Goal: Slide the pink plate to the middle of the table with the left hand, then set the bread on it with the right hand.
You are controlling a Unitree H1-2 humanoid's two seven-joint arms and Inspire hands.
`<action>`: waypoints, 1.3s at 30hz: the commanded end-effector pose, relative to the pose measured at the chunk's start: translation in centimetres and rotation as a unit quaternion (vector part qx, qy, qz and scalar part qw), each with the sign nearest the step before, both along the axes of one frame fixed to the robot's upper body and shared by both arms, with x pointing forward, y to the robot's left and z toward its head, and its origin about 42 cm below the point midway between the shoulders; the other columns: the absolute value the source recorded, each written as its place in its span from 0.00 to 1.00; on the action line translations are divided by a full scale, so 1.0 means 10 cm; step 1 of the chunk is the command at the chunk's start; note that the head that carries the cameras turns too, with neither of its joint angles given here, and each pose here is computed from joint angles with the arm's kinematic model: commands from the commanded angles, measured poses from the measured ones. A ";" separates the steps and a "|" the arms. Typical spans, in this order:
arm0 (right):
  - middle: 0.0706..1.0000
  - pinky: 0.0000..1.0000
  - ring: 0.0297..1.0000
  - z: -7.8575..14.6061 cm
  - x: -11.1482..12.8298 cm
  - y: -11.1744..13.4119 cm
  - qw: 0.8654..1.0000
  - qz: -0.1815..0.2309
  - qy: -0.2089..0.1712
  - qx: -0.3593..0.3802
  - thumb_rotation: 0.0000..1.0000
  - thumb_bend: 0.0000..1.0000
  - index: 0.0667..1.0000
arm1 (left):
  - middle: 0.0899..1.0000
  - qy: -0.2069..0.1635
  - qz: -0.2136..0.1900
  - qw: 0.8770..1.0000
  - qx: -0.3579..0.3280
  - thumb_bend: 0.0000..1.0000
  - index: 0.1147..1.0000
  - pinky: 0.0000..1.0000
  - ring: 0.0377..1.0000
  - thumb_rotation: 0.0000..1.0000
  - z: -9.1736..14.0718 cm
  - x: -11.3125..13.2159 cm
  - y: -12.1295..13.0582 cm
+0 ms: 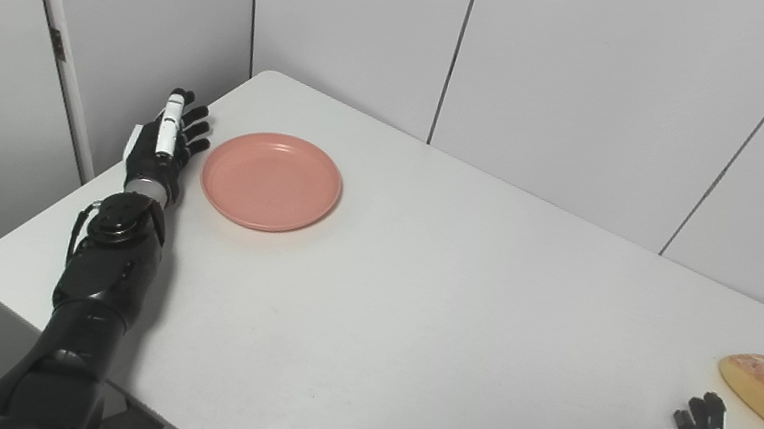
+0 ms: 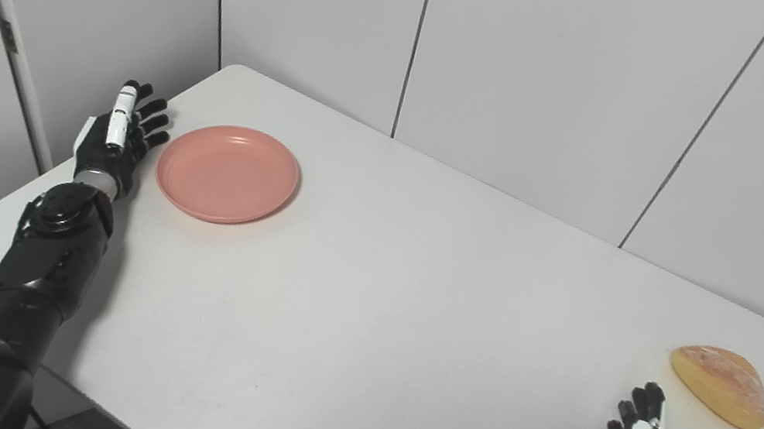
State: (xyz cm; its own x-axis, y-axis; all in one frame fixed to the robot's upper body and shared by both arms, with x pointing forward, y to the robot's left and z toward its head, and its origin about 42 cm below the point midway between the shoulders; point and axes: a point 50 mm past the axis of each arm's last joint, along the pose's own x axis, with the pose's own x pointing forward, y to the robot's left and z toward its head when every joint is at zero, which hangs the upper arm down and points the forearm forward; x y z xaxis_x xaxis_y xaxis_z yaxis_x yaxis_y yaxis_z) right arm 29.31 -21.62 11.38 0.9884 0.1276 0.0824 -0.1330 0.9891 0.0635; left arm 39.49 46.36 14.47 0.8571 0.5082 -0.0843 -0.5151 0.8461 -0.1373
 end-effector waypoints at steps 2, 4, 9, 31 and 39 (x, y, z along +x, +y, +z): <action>1.00 1.00 1.00 -0.07 -0.06 -0.05 1.000 -0.004 0.007 0.000 1.00 0.15 1.00 | 0.87 -0.026 -0.013 1.000 0.005 0.37 0.87 0.87 0.87 1.00 0.22 0.21 -0.03; 1.00 1.00 1.00 -0.07 -0.06 -0.06 1.000 -0.004 0.008 -0.002 1.00 0.16 1.00 | 0.87 -0.025 -0.018 1.000 -0.004 0.36 0.87 0.87 0.87 1.00 0.20 0.25 -0.08; 1.00 1.00 1.00 -0.05 -0.07 -0.05 1.000 -0.004 0.012 -0.003 1.00 0.16 1.00 | 0.87 -0.019 -0.035 0.999 -0.014 0.36 0.87 0.88 0.88 1.00 0.16 0.33 -0.20; 1.00 1.00 1.00 -0.05 -0.07 0.01 1.000 0.000 0.009 0.000 1.00 0.18 1.00 | 0.84 0.025 -0.133 0.990 -0.049 0.34 0.82 0.85 0.83 1.00 -0.10 0.42 -0.63; 1.00 1.00 1.00 -0.06 -0.08 0.04 1.000 0.004 -0.002 -0.001 1.00 0.19 1.00 | 0.85 0.019 -0.191 0.980 -0.047 0.35 0.84 0.86 0.85 1.00 -0.09 0.49 -0.93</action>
